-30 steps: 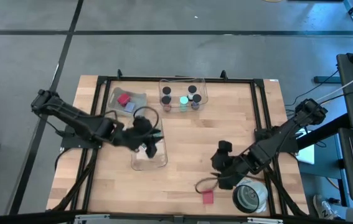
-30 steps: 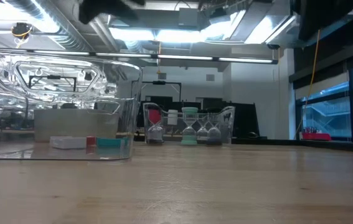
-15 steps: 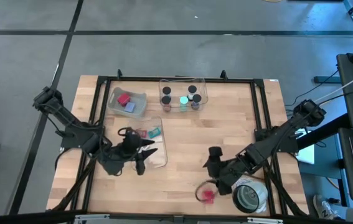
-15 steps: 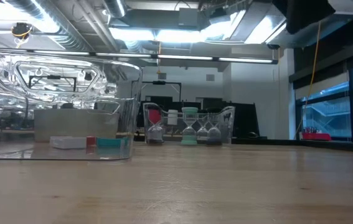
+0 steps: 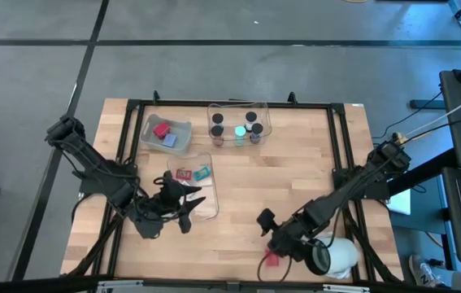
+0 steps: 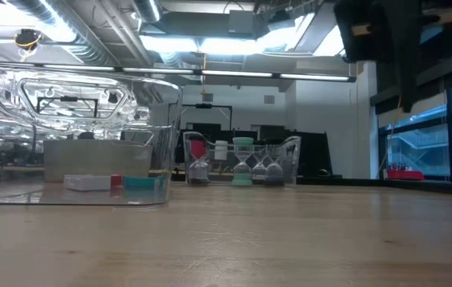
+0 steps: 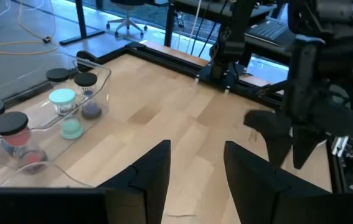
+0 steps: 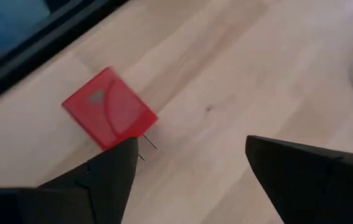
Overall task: Pick & Place Office items
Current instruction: Put the red charger adapter into the gray bin
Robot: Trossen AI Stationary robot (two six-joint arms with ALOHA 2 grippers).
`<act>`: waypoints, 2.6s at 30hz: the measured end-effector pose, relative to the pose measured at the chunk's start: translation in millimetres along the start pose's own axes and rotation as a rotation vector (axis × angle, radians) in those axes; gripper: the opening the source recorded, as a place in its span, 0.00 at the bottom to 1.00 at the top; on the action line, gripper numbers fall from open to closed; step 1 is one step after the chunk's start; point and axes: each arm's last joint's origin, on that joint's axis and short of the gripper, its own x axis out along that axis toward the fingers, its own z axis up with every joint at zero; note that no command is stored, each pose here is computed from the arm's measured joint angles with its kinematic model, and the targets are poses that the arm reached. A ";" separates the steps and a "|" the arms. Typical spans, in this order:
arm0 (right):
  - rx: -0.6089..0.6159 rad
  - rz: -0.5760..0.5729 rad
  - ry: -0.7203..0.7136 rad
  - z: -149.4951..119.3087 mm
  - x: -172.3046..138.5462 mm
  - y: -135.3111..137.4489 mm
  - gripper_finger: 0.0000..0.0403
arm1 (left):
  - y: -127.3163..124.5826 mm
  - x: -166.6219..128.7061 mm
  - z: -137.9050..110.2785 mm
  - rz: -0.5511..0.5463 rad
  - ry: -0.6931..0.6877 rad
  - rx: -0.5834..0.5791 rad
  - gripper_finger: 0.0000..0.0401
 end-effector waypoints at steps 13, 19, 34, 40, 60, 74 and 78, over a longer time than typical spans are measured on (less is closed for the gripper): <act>-0.099 -0.013 -0.096 28.9 -15.1 -6.0 0.75 | -1.1 1.2 -1.4 0.008 -0.008 -0.038 0.36; -0.164 0.098 -0.051 22.0 -7.2 -6.7 0.75 | -1.1 1.2 -1.3 0.008 -0.008 -0.038 0.36; -0.108 0.197 -0.031 12.2 14.9 -25.4 0.75 | -1.4 1.2 -1.4 0.001 -0.002 -0.047 0.36; 0.378 0.229 0.007 8.2 14.9 -38.7 0.75 | -1.9 1.1 -2.1 -0.021 0.021 -0.015 0.36; 1.436 0.147 -0.088 31.0 13.9 -17.6 0.88 | -0.4 0.9 -5.7 -0.041 0.065 0.141 0.36; 2.128 0.078 0.163 14.8 14.5 -12.1 0.97 | 0.6 1.1 -6.8 -0.030 0.068 0.187 0.36; 2.141 0.053 0.167 12.8 19.9 -12.9 0.97 | 2.0 2.3 -11.5 -0.025 0.074 0.207 0.36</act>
